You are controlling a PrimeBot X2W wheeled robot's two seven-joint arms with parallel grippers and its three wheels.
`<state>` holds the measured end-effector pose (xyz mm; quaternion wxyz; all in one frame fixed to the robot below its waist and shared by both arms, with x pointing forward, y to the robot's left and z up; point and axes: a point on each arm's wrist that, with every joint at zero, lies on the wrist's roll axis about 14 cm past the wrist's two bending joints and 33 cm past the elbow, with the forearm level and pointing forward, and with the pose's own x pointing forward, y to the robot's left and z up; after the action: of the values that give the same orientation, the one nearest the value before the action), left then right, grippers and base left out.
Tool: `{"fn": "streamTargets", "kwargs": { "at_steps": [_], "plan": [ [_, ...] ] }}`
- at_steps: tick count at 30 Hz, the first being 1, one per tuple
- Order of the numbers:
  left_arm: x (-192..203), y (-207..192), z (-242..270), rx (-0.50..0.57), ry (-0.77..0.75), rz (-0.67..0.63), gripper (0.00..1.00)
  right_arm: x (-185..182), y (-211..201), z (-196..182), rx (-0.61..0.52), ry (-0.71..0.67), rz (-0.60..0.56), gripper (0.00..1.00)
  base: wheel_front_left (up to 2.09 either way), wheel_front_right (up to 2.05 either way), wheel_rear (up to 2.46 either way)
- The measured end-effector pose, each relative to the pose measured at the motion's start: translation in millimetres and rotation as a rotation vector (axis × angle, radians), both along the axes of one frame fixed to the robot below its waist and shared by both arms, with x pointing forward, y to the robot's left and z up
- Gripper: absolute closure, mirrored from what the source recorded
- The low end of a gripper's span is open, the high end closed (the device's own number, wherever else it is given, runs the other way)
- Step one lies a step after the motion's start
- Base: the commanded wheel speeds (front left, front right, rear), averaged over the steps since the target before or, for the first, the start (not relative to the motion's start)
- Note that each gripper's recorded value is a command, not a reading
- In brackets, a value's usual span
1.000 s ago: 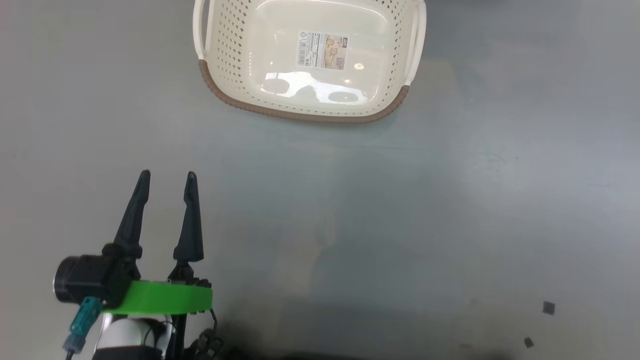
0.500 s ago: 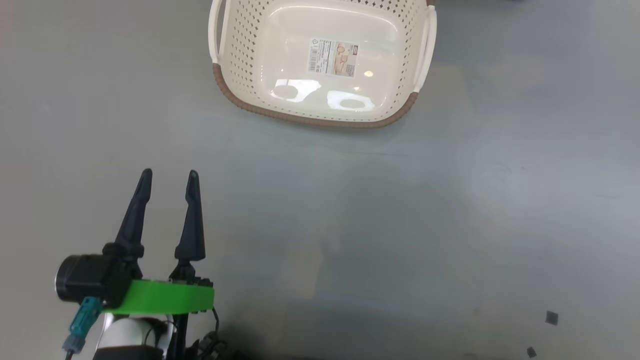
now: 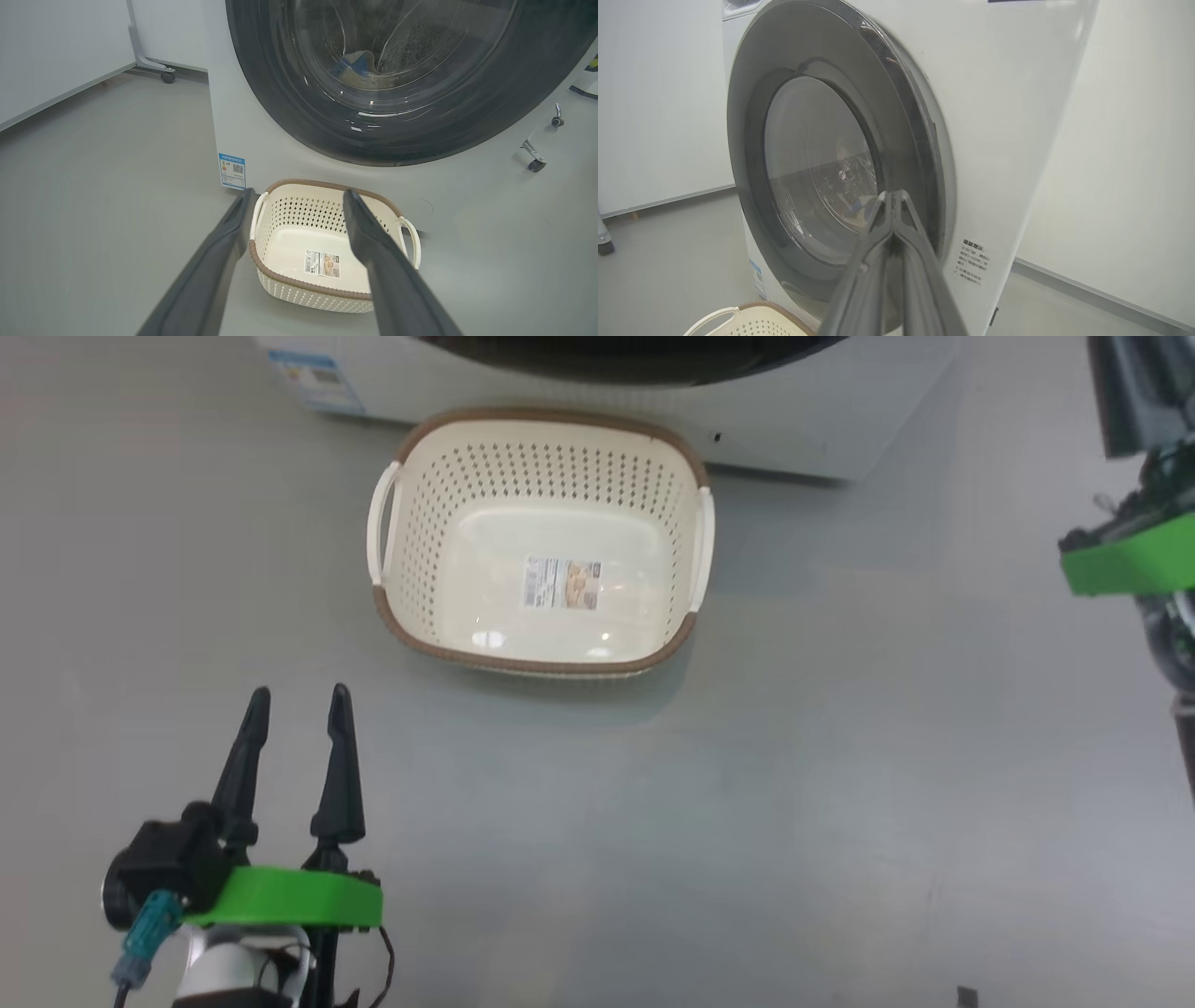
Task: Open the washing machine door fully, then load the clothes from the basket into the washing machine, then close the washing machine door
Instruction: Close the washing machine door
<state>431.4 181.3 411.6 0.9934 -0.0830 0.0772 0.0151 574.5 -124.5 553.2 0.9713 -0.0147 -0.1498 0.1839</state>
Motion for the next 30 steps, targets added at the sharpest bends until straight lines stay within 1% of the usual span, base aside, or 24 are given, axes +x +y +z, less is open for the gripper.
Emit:
{"fn": "streamTargets", "kwargs": {
  "at_steps": [1, 2, 3, 8, 13, 17, 21, 27, 30],
  "plan": [
    [-3, -1, 3, -0.004, -0.004, -0.002, 0.0, -10, -5, 2, -0.009, 0.003, -0.01, 0.22, 0.0, 0.0, 0.0],
    [-6, -2, 6, -0.011, -0.01, -0.002, 0.0, -19, -10, 6, -0.018, 0.001, -0.02, 0.12, 0.0, 0.0, 0.0],
    [-10, -4, 8, -0.018, -0.011, -0.005, 0.0, -28, -14, 11, -0.026, -0.006, -0.03, 0.0, 0.0, 0.0, 0.0],
    [-28, -13, 19, -0.031, -0.023, -0.025, 0.0, -72, -37, 39, -0.052, -0.048, -0.088, 0.0, 0.0, 0.0, 0.0],
    [-38, -27, 34, -0.043, -0.061, -0.076, 0.0, -116, -65, 51, -0.053, -0.061, -0.16, 0.0, 0.0, 0.0, 0.0],
    [-42, -36, 43, -0.047, -0.083, -0.104, 0.0, -147, -84, 57, -0.032, -0.072, -0.223, 0.0, 0.0, 0.0, 0.0],
    [-45, -39, 47, -0.046, -0.094, -0.112, 0.0, -170, -96, 44, -0.028, -0.039, -0.271, 0.0, 0.0, 0.0, 0.0],
    [-52, -34, 46, -0.041, -0.088, -0.103, 0.0, -189, -107, 18, 0.016, 0.034, -0.333, 0.0, 0.0, 0.0, 0.0],
    [-57, -31, 49, -0.041, -0.095, -0.095, 0.0, -204, -112, -3, 0.024, 0.095, -0.369, 0.0, 0.0, 0.0, 0.0]
  ]
}}
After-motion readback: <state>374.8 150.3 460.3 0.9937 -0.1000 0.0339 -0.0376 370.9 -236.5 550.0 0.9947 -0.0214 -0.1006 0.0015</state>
